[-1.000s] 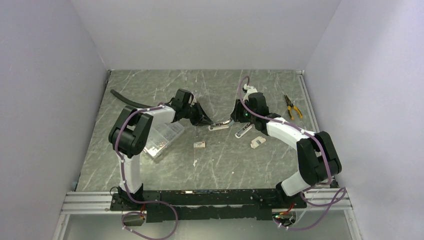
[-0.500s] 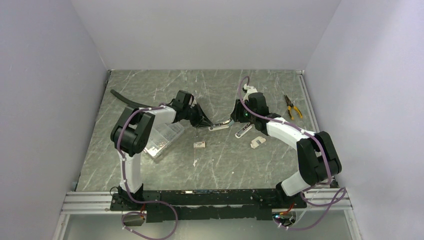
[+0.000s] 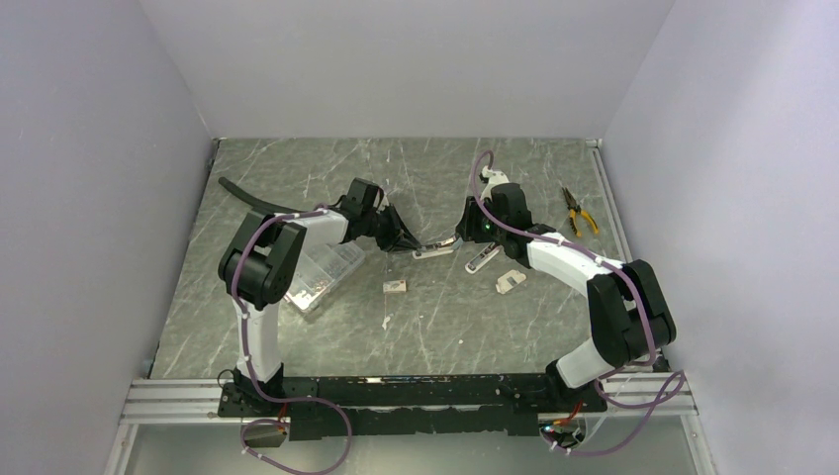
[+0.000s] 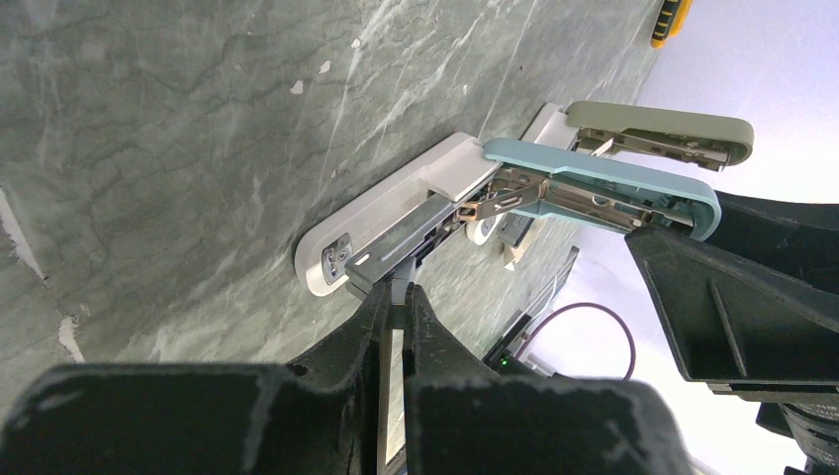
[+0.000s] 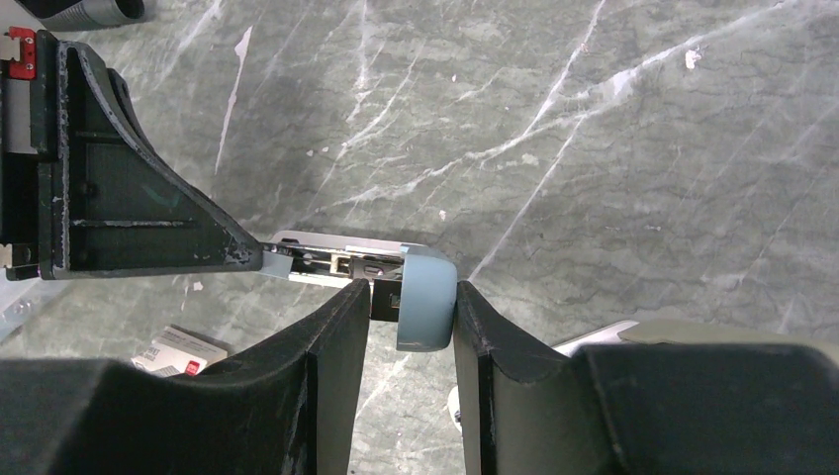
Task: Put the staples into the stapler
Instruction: Install the staple into the stapler.
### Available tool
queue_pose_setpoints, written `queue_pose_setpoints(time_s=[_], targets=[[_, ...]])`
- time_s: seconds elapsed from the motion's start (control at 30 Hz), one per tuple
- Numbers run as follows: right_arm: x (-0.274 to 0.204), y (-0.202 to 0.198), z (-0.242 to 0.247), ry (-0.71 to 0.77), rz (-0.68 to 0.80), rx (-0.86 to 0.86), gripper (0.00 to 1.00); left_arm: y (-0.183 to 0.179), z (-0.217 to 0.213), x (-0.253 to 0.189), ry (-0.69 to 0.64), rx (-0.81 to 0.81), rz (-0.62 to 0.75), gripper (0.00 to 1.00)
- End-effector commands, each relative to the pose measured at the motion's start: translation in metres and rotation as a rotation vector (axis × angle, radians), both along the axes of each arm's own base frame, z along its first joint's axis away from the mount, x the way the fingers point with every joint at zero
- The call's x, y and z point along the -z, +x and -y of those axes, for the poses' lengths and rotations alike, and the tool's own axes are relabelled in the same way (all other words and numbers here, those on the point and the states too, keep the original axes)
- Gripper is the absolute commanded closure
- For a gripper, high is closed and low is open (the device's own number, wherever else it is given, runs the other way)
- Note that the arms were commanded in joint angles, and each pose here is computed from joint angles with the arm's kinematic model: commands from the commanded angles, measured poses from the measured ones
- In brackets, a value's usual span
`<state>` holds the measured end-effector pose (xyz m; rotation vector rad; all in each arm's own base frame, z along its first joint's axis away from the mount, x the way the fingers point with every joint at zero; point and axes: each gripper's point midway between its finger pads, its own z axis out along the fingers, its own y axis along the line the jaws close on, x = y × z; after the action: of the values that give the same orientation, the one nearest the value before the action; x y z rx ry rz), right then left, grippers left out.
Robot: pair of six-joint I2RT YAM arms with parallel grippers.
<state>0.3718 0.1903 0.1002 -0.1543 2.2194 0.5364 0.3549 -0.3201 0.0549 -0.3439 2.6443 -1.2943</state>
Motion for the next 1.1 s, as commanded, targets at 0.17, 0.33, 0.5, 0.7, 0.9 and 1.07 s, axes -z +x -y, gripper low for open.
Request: queue_pose_setpoints(time_s=[0.17, 0.33, 0.5, 0.7, 0.9, 1.07], targets=[[-0.018, 0.009, -0.002, 0.015, 0.076, -0.001, 0.6, 0.011, 0.004, -0.038, -0.055, 0.01, 0.095, 0.97], [-0.017, 0.008, -0.002, 0.016, 0.073, -0.003, 0.6, 0.013, 0.003, -0.037, -0.051, 0.008, 0.094, 0.97], [-0.016, 0.009, -0.002, 0.014, 0.072, -0.003, 0.6, 0.013, 0.004, -0.039, -0.062, 0.014, 0.094, 0.97], [-0.015, 0.009, -0.002, 0.013, 0.069, -0.003, 0.6, 0.013, 0.007, -0.048, -0.082, 0.024, 0.114, 0.97], [-0.016, 0.009, -0.002, 0.015, 0.071, -0.003, 0.6, 0.016, 0.006, -0.049, -0.077, 0.025, 0.126, 0.97], [-0.016, 0.008, -0.002, 0.015, 0.07, -0.005, 0.6, 0.019, 0.004, -0.045, -0.064, 0.023, 0.125, 0.97]])
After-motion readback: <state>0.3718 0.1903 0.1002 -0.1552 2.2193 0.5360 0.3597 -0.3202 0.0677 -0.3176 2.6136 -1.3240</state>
